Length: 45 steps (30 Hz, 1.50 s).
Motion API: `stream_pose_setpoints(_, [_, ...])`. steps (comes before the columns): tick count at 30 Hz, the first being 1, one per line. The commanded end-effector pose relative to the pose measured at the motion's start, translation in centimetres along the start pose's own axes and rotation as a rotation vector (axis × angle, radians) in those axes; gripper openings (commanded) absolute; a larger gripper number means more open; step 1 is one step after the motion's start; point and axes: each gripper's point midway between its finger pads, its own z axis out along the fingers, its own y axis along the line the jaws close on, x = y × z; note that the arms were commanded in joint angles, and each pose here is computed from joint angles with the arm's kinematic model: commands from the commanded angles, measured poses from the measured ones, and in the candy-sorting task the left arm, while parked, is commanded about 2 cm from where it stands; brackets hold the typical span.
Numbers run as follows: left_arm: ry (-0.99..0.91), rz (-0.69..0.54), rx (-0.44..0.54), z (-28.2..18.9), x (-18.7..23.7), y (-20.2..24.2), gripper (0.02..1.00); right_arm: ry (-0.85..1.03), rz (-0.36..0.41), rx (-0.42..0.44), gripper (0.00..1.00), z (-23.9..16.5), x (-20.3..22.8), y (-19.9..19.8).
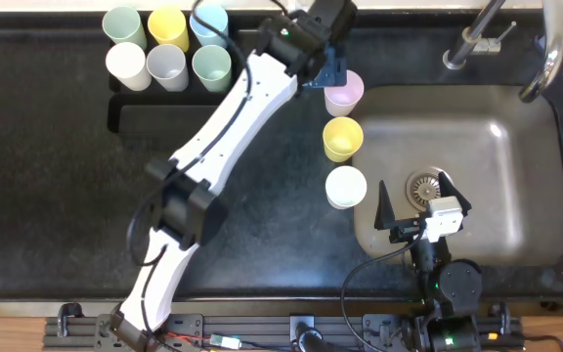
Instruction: Store Cups
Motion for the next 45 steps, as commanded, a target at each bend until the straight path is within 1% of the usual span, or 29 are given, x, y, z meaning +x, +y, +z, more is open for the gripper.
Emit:
stream_pose_setpoints(1, [0.031, -0.036, 0.036, 1.3, 0.5, -1.3, 1.0, 0.0, 0.007, 0.0, 0.998, 0.0, 0.3, -0.1])
stream_pose_setpoints(3, [0.054, -0.034, 0.049, 2.7, 1.0, -1.8, 1.0, 0.0, 0.007, 0.0, 0.998, 0.0, 0.3, -0.1])
stream_pose_setpoints(6, [0.064, -0.031, 0.039, 3.7, 1.3, -1.7, 1.0, 0.0, 0.007, 0.0, 0.996, 0.0, 0.3, -0.1])
stream_pose_setpoints(11, [0.082, -0.021, 0.033, 4.6, 1.8, -1.7, 0.961, 0.0, 0.007, 0.0, 0.996, 0.0, 0.3, -0.1])
stream_pose_setpoints(14, [0.101, -0.021, 0.047, 5.0, 2.2, -2.0, 0.915, 0.0, 0.007, 0.0, 0.998, 0.0, 0.3, -0.1])
stream_pose_setpoints(16, [0.107, -0.02, 0.05, 5.0, 2.4, -2.1, 0.86, 0.0, 0.007, 0.0, 0.998, 0.0, 0.3, -0.1])
stream_pose_setpoints(19, [0.099, 0.003, 0.055, 5.1, 2.2, -2.2, 0.709, 0.0, 0.007, 0.0, 0.998, 0.0, 0.3, -0.1])
stream_pose_setpoints(20, [0.095, 0.01, 0.06, 5.1, 2.1, -2.3, 0.579, 0.0, 0.007, 0.0, 0.998, 0.0, 0.3, -0.1])
stream_pose_setpoints(21, [0.094, 0.019, 0.064, 5.0, 2.1, -2.4, 0.514, 0.0, 0.007, 0.0, 0.998, 0.0, 0.3, -0.1])
stream_pose_setpoints(22, [0.095, 0.028, 0.068, 5.0, 2.1, -2.5, 0.384, 0.0, 0.007, 0.0, 0.998, 0.0, 0.3, -0.1])
stream_pose_setpoints(23, [0.095, 0.03, 0.07, 5.0, 2.1, -2.5, 0.279, 0.0, 0.007, 0.0, 0.998, 0.0, 0.3, -0.1])
stream_pose_setpoints(24, [0.095, 0.036, 0.07, 5.0, 2.2, -2.5, 0.132, 0.0, 0.007, 0.0, 0.998, 0.0, 0.3, -0.1])
stream_pose_setpoints(25, [0.094, 0.037, 0.07, 5.0, 2.1, -2.5, 0.056, 0.0, 0.007, 0.0, 0.998, 0.0, 0.3, -0.1])
stream_pose_setpoints(26, [0.087, 0.045, 0.075, 4.7, 1.9, -2.6, 0.036, 0.0, 0.007, 0.0, 0.998, 0.0, 0.3, -0.1])
stream_pose_setpoints(28, [0.053, 0.054, 0.081, 3.8, 1.1, -2.7, 0.034, 0.0, 0.007, 0.0, 0.998, 0.0, 0.3, -0.1])
stream_pose_setpoints(29, [-0.015, 0.047, 0.07, 1.8, -0.5, -2.3, 0.034, 0.0, 0.007, 0.0, 0.996, 0.0, 0.3, -0.1])
stream_pose_setpoints(31, [-0.098, 0.033, 0.057, -1.4, -2.4, -1.6, 0.036, 0.0, 0.007, 0.0, 0.996, 0.0, 0.3, -0.1])
stream_pose_setpoints(33, [-0.194, 0.037, 0.045, -5.6, -4.6, -0.4, 0.034, 0.0, 0.007, 0.0, 0.996, 0.0, 0.3, -0.1])
stream_pose_setpoints(36, [-0.358, 0.013, -0.004, -13.0, -7.5, 3.0, 0.036, 0.0, 0.007, 0.0, 0.998, 0.0, 0.3, -0.1])
stream_pose_setpoints(38, [-0.452, -0.037, -0.043, -17.9, -8.8, 6.5, 0.034, 0.0, 0.007, 0.0, 0.998, 0.0, 0.3, -0.1])
stream_pose_setpoints(39, [-0.501, -0.081, -0.061, -21.0, -9.3, 9.2, 0.034, 0.0, 0.007, 0.0, 0.998, 0.0, 0.3, -0.1])
stream_pose_setpoints(42, [-0.556, -0.151, -0.102, -25.3, -9.5, 15.3, 0.034, 0.0, 0.007, 0.0, 0.998, 0.0, 0.3, -0.1])
stream_pose_setpoints(45, [-0.565, -0.213, -0.182, -27.4, -8.8, 21.7, 0.034, 0.0, 0.007, 0.0, 0.998, 0.0, 0.3, -0.1])
